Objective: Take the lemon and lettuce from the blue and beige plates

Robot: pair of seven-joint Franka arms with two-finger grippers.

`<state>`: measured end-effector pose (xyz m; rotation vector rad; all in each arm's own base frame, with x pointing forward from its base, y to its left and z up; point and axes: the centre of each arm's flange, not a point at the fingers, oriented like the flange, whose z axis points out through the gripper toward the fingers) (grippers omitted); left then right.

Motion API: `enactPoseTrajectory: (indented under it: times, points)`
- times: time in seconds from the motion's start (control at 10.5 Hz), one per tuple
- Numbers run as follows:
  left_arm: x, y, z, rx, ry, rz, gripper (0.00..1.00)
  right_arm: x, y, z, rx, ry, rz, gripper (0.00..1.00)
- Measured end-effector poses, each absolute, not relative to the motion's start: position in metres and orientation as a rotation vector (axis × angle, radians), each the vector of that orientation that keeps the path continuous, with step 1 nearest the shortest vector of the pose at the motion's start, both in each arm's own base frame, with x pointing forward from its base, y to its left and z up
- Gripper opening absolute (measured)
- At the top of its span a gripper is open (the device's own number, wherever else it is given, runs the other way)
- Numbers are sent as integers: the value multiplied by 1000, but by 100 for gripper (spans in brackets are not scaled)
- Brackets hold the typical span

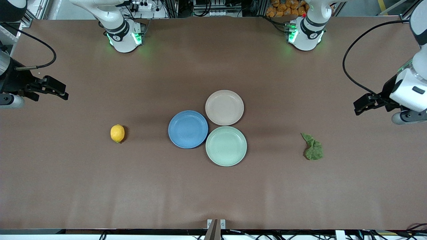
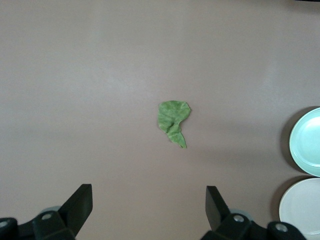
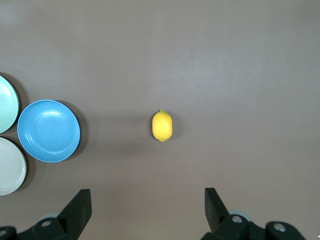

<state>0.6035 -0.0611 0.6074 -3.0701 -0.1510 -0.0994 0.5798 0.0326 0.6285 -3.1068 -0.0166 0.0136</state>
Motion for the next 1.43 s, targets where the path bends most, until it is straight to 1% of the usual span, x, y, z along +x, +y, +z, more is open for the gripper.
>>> enactPoseTrajectory:
  times: [0.38, 0.67, 1.05, 1.43]
  points:
    - [589, -53, 621, -3100, -191, -54, 100, 580, 33, 628, -3107, -17, 14, 100]
    - [583, -48, 630, -3113, -127, -51, 100, 580, 33, 628, -3107, -17, 15, 100]
    - [579, -27, 636, -3148, -134, -42, 100, 580, 33, 628, -3106, -17, 16, 100]
    - [573, -31, 640, -3146, -122, -22, 100, 580, 33, 628, -3106, -17, 16, 100]
